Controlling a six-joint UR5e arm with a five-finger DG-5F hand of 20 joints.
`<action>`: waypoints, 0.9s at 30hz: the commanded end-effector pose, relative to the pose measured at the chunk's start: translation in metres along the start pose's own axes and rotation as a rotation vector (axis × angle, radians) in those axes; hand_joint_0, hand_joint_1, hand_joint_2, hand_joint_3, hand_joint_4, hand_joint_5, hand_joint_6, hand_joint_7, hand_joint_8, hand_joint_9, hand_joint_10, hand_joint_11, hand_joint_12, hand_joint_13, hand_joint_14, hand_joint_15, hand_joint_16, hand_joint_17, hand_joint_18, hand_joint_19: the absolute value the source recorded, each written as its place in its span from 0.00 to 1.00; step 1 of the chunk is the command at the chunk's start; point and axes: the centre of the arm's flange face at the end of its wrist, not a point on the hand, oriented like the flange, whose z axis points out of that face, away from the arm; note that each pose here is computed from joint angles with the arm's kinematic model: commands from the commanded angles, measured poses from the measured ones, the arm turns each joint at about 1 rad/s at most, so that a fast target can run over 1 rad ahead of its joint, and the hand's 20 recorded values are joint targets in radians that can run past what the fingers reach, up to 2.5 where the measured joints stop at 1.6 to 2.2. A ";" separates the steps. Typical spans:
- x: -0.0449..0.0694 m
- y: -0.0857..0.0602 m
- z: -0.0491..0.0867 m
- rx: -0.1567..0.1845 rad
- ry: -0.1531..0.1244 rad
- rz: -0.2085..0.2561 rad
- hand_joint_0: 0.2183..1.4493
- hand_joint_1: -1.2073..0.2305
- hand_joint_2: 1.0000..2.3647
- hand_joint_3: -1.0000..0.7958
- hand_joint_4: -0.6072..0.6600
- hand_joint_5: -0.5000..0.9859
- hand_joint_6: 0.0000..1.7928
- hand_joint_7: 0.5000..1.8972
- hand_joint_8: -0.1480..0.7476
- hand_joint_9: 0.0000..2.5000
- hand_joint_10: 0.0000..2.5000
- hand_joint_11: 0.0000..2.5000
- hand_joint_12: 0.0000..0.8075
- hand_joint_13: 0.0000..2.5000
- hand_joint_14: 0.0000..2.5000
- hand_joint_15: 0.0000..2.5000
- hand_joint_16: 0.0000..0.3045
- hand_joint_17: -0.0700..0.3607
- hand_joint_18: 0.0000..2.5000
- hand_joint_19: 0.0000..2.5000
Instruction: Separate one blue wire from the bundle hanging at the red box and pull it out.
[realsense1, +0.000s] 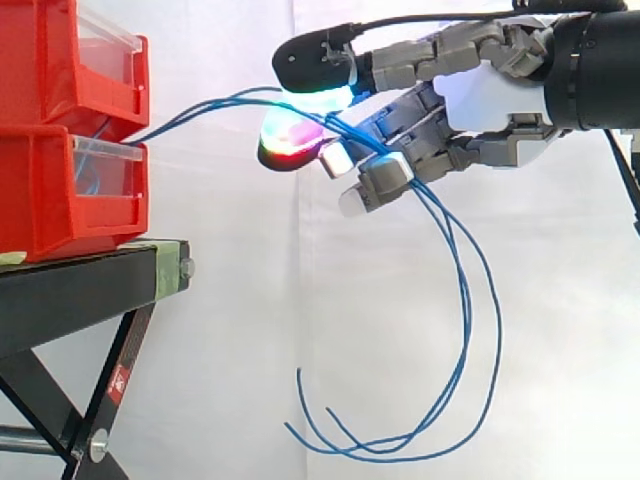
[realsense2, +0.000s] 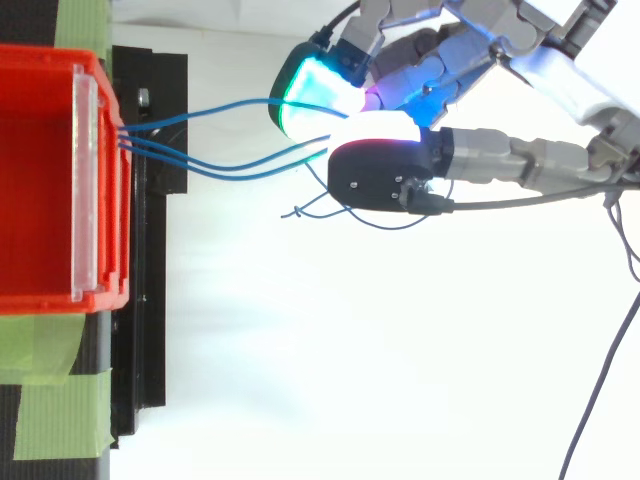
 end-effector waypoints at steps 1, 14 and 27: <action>0.000 0.000 0.000 0.002 -0.003 0.039 0.32 0.34 0.01 0.47 0.59 0.22 0.49 0.22 0.58 0.45 0.01 0.42 0.50 0.53 0.00 0.55 0.18 0.44 0.29 0.15; 0.001 -0.005 -0.004 0.032 0.021 0.160 0.33 0.27 0.01 0.48 0.61 0.21 0.50 0.22 0.56 0.42 0.01 0.42 0.50 0.51 0.00 0.56 0.18 0.45 0.28 0.15; 0.001 -0.005 -0.005 0.033 0.022 0.168 0.35 0.26 0.01 0.48 0.60 0.20 0.50 0.22 0.55 0.40 0.01 0.42 0.47 0.50 0.00 0.58 0.17 0.44 0.27 0.15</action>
